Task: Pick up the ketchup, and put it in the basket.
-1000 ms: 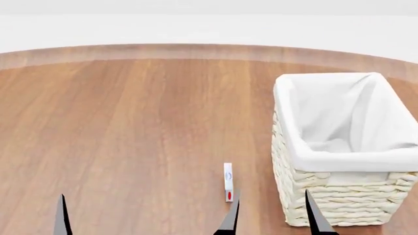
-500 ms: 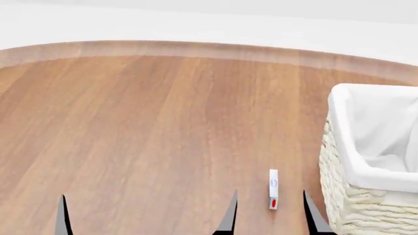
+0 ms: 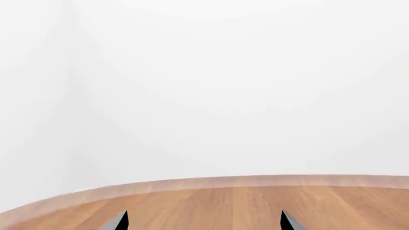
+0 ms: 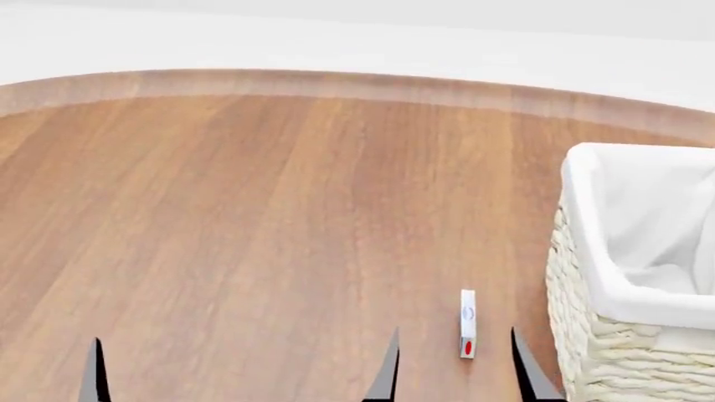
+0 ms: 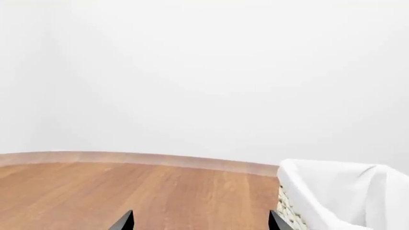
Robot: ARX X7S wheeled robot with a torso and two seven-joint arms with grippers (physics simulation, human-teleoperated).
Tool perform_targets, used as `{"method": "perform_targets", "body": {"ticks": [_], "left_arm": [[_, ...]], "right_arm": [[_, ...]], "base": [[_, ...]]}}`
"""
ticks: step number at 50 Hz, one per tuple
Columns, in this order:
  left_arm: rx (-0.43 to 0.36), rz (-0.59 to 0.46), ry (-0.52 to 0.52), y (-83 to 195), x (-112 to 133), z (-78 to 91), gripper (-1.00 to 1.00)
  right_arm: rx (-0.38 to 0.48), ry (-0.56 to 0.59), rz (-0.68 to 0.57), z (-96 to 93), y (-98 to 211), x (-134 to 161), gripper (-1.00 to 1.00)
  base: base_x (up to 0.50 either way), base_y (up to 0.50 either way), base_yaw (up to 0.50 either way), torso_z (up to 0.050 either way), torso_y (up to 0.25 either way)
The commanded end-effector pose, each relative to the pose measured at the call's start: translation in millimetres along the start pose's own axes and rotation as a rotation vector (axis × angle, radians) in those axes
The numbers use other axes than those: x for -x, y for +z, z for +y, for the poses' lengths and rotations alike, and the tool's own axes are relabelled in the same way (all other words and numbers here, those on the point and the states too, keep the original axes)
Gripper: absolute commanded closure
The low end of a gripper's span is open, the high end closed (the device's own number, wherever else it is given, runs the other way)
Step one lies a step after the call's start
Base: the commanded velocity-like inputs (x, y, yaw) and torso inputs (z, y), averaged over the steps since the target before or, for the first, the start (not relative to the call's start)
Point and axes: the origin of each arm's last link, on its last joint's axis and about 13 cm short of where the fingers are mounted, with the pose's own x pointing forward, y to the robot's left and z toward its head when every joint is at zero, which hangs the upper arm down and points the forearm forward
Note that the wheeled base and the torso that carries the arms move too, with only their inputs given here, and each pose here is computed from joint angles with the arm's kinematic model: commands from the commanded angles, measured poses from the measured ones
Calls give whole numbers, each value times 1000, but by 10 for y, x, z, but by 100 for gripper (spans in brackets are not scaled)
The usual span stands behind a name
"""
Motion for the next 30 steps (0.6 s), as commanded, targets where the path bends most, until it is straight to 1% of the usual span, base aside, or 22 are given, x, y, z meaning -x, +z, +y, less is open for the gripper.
{"method": "perform_targets", "body": {"ticks": [1,4,7,11,14,16,17,18,21,23,26,27,28,29,30], "left_arm": [[-7,17,-15,42,206,127,-100],[-9,43,-21,63,363,146,-100],[-31,59,-34,71,511,160,-100],[-20,91,-40,145,679,201,-100],[-25,114,-27,190,821,248,-100],[-48,113,-9,188,870,260,-100],[-45,122,-14,181,907,263,-100],[-49,147,-15,162,970,269,-100],[-40,192,-20,144,1056,280,-100],[-56,216,-16,134,1129,307,-100],[-59,250,-2,105,1219,340,-100],[-59,262,2,96,1237,344,-100],[-41,297,19,74,1301,351,-100],[-41,297,19,74,1301,352,-100],[-55,313,10,49,1387,353,-100]], "right_arm": [[0,5,7,4,-26,-4,-100],[-1,7,11,7,-37,2,-100],[0,8,15,6,-45,-2,-100],[-2,5,15,2,-49,-2,-100],[-2,4,16,0,-48,-8,-100],[-2,4,16,0,-53,-7,-100],[-2,4,16,2,-53,-6,-100],[-2,4,18,3,-61,-6,-100],[-4,8,21,9,-71,-12,-100],[-4,9,21,12,-75,-7,-100],[-3,8,21,7,-75,-8,-100],[-3,7,21,6,-75,-8,-100],[-3,5,20,4,-73,-6,-100],[-3,5,20,4,-73,-6,-100],[-4,4,19,3,-69,-3,-100]], "base": [[0,0,0,0,0],[0,0,0,0,0],[0,0,0,0,0],[0,0,0,0,0],[0,0,0,0,0],[0,0,0,0,0],[0,0,0,0,0],[0,0,0,0,0],[0,0,0,0,0],[0,0,0,0,0],[0,0,0,0,0],[0,0,0,0,0],[0,0,0,0,0],[0,0,0,0,0],[0,0,0,0,0]]}}
